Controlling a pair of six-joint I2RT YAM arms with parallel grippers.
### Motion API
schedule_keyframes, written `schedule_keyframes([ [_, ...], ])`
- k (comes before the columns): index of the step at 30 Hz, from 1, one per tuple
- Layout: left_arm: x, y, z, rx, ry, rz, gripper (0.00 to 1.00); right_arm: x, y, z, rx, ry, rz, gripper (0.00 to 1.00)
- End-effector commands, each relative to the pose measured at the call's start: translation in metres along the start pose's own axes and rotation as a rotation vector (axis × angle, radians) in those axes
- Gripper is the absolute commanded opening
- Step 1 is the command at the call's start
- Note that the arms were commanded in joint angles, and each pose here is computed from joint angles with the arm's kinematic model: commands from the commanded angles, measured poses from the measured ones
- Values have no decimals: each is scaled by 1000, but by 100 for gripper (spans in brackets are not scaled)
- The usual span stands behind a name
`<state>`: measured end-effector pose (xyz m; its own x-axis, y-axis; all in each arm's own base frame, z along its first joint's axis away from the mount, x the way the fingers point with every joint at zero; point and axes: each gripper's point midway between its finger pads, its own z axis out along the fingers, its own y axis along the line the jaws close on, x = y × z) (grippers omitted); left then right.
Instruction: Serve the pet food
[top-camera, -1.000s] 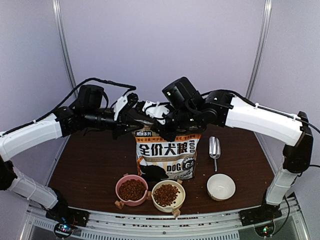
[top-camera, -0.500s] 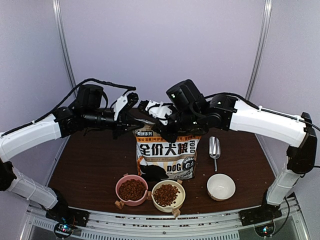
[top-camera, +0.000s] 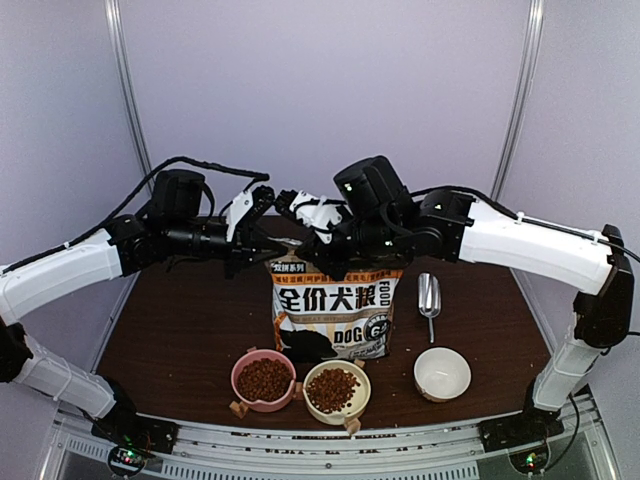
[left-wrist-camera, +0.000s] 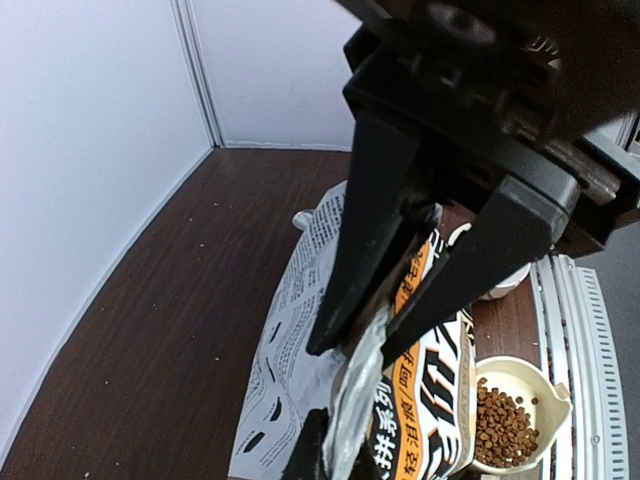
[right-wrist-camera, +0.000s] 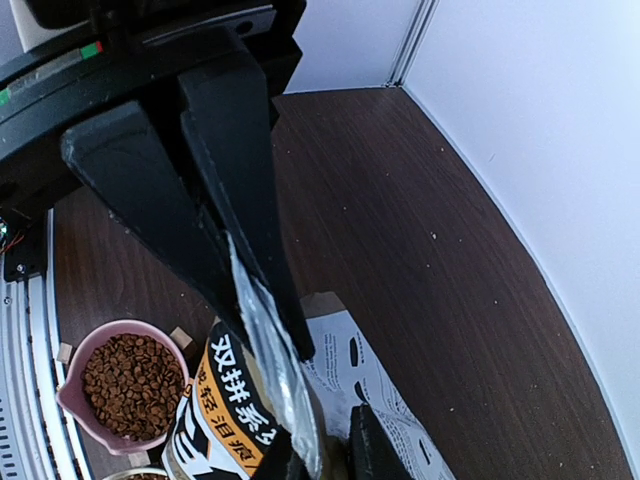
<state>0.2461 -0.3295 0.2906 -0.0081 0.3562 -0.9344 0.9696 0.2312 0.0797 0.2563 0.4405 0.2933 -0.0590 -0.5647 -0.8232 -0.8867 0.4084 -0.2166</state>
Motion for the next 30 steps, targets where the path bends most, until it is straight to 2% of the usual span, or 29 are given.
schedule_keyframes([
  [1, -14, -9, -2, 44, -55, 12, 0, -36, 3, -7, -20, -149, 30, 16],
  [4, -15, -9, -2, 47, -56, 12, 0, -38, 4, -5, -24, -151, 31, 16],
  [9, -16, -9, -2, 49, -56, 14, 0, -39, 3, -7, -19, -157, 29, 0],
  [17, -17, -5, -7, 11, -55, 25, 0, -34, -7, -16, 41, -143, 18, 0],
  [23, -20, -1, -14, -39, -62, 44, 0, -1, -22, -24, 141, -18, -54, 5],
  [30, -21, 2, -19, -68, -64, 53, 0, 42, -42, -41, 239, 121, -113, 5],
])
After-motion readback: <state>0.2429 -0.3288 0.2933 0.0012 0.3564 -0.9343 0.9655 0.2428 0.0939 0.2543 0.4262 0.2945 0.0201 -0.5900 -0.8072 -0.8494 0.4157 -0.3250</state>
